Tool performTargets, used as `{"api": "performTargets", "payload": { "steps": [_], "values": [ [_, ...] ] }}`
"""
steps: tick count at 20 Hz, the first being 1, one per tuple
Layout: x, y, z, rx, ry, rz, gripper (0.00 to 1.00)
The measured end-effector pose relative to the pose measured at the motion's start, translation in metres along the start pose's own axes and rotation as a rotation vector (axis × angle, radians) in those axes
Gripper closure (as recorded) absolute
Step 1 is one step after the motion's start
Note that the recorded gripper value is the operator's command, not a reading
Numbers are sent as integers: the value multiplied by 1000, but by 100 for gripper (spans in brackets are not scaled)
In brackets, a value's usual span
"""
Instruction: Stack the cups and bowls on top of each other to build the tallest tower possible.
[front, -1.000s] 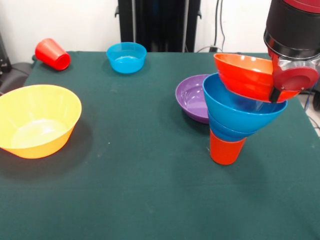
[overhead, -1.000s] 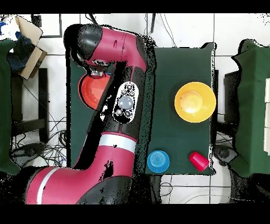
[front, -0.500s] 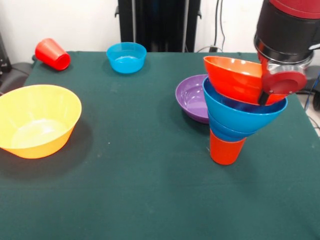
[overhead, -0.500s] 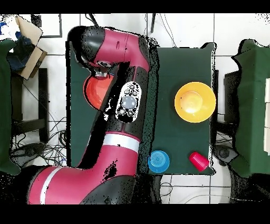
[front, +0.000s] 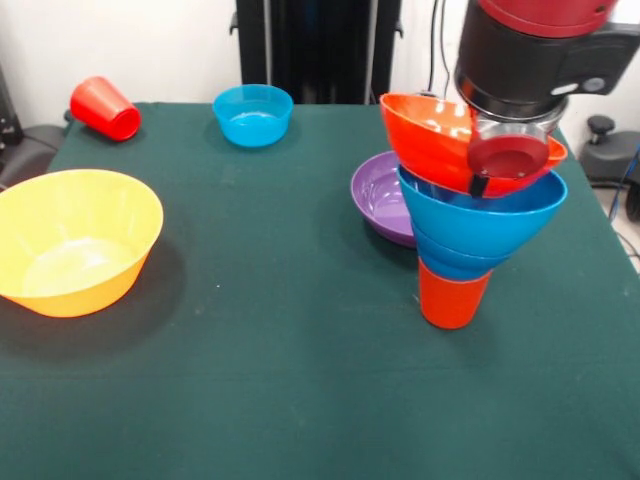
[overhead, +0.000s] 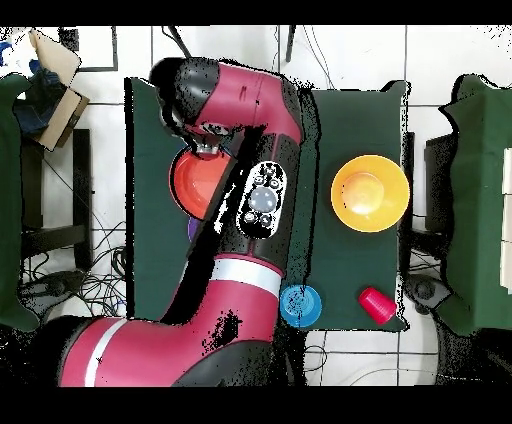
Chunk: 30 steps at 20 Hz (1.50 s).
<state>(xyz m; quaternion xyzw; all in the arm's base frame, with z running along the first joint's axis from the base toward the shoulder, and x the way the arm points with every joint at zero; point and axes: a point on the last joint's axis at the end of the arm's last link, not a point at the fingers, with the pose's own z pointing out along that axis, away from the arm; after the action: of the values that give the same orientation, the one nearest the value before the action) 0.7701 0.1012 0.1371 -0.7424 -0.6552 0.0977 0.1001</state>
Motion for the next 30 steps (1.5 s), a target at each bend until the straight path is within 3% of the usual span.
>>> {"api": "performTargets", "payload": {
  "steps": [4,8,16,26,27,30],
  "values": [
    [-7,3,4,-9,24,8,100],
    [-9,10,6,-49,49,8,100],
    [1,21,8,-97,97,-8,100],
    [-10,29,8,-100,146,-13,100],
    [-14,30,9,-102,151,-32,0],
    [-15,31,9,-104,150,-41,0]
  ]
}}
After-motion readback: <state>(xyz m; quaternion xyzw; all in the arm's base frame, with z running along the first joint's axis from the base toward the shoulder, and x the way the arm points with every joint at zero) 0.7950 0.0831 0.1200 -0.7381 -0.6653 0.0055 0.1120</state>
